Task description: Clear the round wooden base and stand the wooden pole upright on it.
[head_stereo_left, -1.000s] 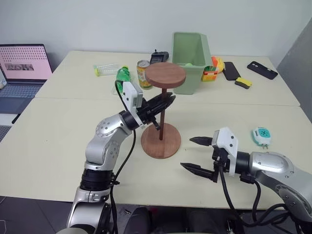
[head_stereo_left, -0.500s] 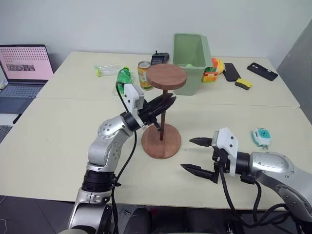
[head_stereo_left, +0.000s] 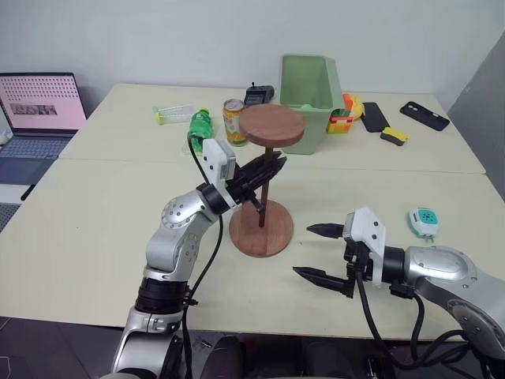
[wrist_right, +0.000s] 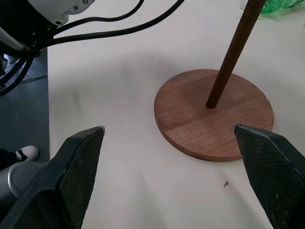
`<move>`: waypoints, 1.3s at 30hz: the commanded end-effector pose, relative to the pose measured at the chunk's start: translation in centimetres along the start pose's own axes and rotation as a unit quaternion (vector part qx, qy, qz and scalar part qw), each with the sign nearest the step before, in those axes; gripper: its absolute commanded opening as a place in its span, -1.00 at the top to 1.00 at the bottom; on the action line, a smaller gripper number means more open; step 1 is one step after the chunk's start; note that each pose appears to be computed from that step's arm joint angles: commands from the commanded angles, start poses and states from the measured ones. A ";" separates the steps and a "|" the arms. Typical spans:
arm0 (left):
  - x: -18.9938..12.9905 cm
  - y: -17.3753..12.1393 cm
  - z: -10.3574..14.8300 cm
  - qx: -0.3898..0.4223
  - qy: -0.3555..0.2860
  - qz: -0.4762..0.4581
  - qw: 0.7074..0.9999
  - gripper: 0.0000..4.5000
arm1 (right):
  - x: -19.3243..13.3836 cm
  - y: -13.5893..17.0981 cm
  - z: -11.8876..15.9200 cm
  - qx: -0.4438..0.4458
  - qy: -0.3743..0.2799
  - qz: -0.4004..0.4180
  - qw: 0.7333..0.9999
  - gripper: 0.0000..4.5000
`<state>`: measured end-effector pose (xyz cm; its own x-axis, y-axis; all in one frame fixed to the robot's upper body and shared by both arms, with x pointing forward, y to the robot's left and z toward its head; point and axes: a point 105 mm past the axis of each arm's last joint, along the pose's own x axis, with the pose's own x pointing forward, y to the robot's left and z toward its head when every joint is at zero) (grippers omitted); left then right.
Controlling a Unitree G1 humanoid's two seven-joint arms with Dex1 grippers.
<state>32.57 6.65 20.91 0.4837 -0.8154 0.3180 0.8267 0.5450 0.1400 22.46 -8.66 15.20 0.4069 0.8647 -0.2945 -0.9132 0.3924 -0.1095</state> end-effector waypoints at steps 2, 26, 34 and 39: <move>-1.0 0.2 -1.0 0.003 0.016 0.011 1.000 0.88 | 0.0 0.6 0.8 -0.020 -0.010 0.011 1.000 -1.00; -3.5 1.3 -3.9 0.000 0.085 0.056 0.995 0.88 | 0.1 0.8 0.9 -0.016 -0.014 0.017 1.000 -1.00; -3.7 1.8 -4.0 0.015 0.103 0.066 0.992 0.50 | 0.2 0.8 1.1 -0.014 -0.021 0.017 1.000 -1.00; -3.7 1.5 -4.1 0.028 0.112 0.048 0.992 -0.01 | 0.3 0.9 1.1 -0.013 -0.022 0.018 1.000 -1.00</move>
<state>33.42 9.88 14.62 0.6398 -0.7635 0.0878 0.7557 0.6458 0.1089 22.27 -8.24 15.33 0.3944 0.8744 -0.2826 -0.9188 0.3799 -0.1070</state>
